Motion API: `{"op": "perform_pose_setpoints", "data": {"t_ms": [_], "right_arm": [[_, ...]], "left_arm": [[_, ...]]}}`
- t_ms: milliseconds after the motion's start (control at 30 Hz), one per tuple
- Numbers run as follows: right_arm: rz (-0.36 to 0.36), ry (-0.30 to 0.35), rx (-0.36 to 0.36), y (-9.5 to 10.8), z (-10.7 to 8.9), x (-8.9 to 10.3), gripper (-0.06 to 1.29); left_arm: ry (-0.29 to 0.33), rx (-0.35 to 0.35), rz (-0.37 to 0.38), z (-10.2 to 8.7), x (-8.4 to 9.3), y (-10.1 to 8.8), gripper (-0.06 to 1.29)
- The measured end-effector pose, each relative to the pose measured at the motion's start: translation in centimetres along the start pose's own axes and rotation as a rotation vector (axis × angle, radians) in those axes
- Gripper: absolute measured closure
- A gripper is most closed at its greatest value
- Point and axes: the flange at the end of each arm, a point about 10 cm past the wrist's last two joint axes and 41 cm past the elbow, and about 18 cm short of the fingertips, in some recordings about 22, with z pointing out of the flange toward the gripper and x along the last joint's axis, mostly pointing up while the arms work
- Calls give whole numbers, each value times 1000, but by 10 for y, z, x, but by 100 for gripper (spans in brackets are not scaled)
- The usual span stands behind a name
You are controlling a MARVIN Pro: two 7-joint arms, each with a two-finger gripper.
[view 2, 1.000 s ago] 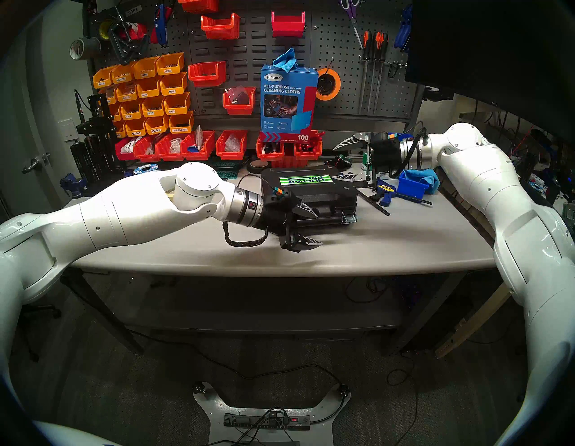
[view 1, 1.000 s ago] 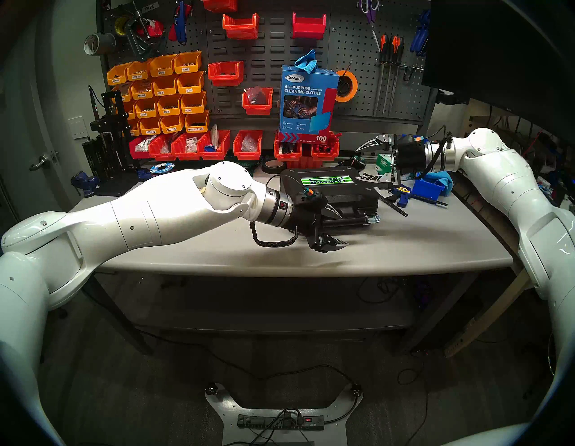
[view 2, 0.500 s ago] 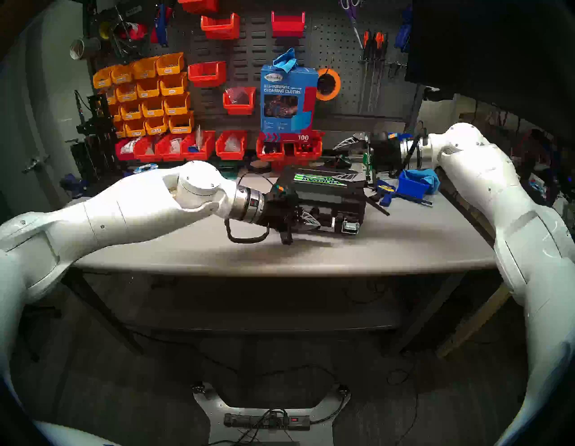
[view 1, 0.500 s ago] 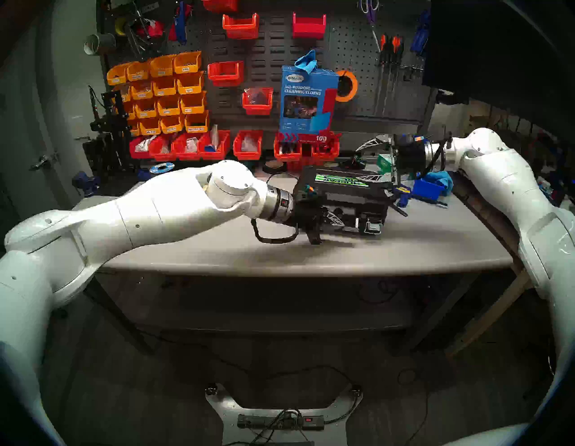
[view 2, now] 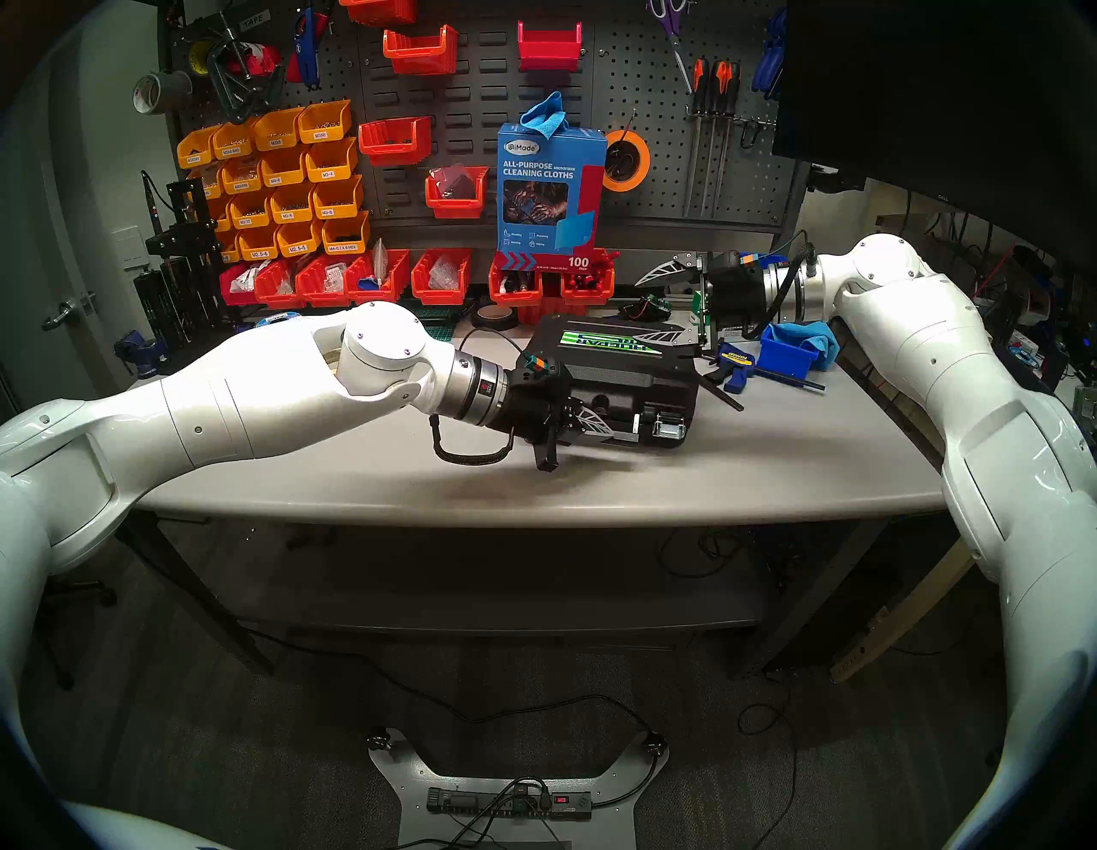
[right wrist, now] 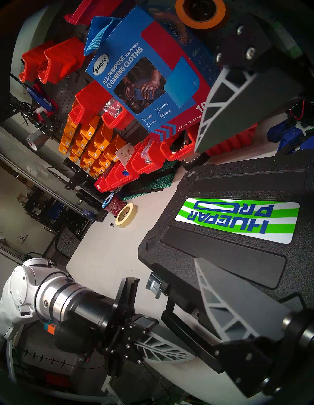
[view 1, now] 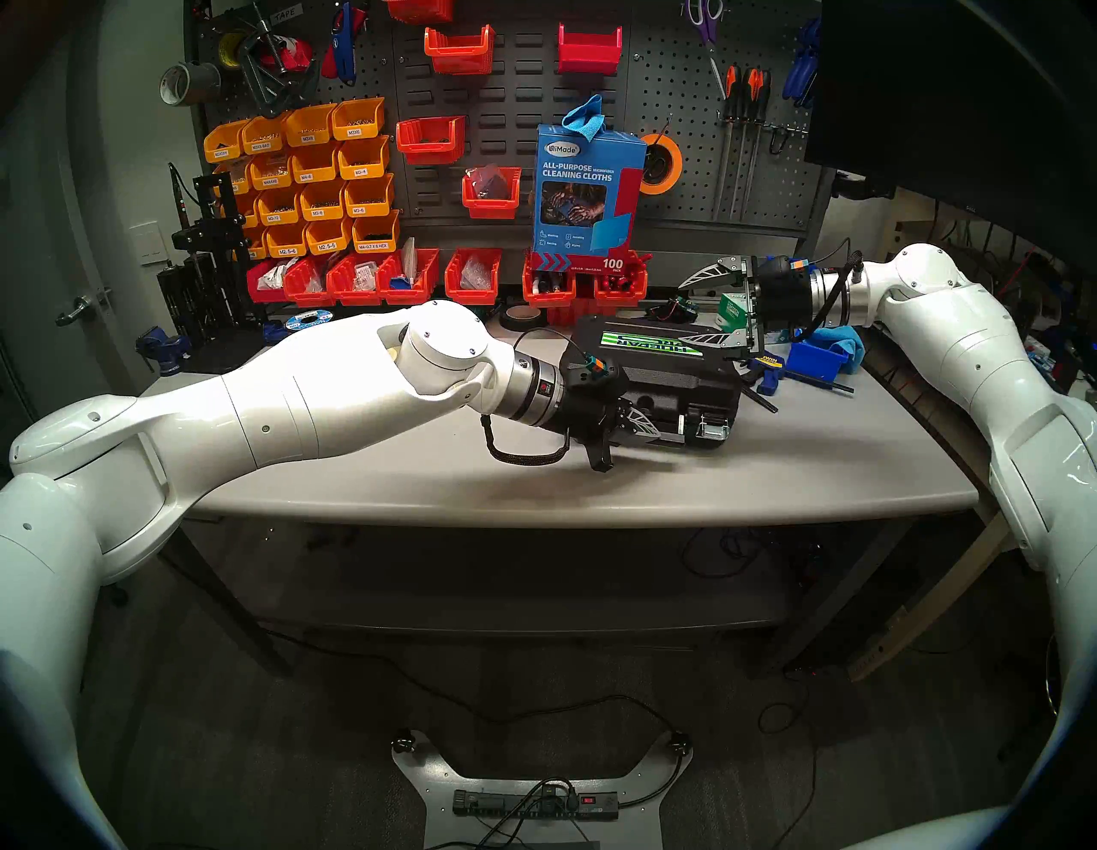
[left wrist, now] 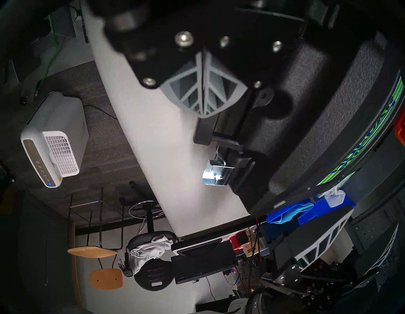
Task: Open the tool box
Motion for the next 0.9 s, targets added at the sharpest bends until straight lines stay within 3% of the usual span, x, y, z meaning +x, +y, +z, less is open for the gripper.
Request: {"op": "perform_pose_setpoints", "data": {"t_ms": [433, 633, 700, 733, 767, 900], "right_arm": [[0, 0, 0, 0, 0, 0, -3], [0, 0, 0, 0, 0, 0, -3], [0, 0, 0, 0, 0, 0, -3], [0, 0, 0, 0, 0, 0, -3], [0, 0, 0, 0, 0, 0, -3], [0, 0, 0, 0, 0, 0, -3]], "left_arm": [[-85, -18, 128, 0, -6, 3, 125], [-101, -8, 157, 1, -7, 1, 99], [-103, -7, 164, 1, -7, 1, 77], [-104, -6, 167, 1, -7, 1, 60], [-105, -3, 169, 1, -7, 0, 53], [-104, 9, 173, 0, -7, -3, 50]]}}
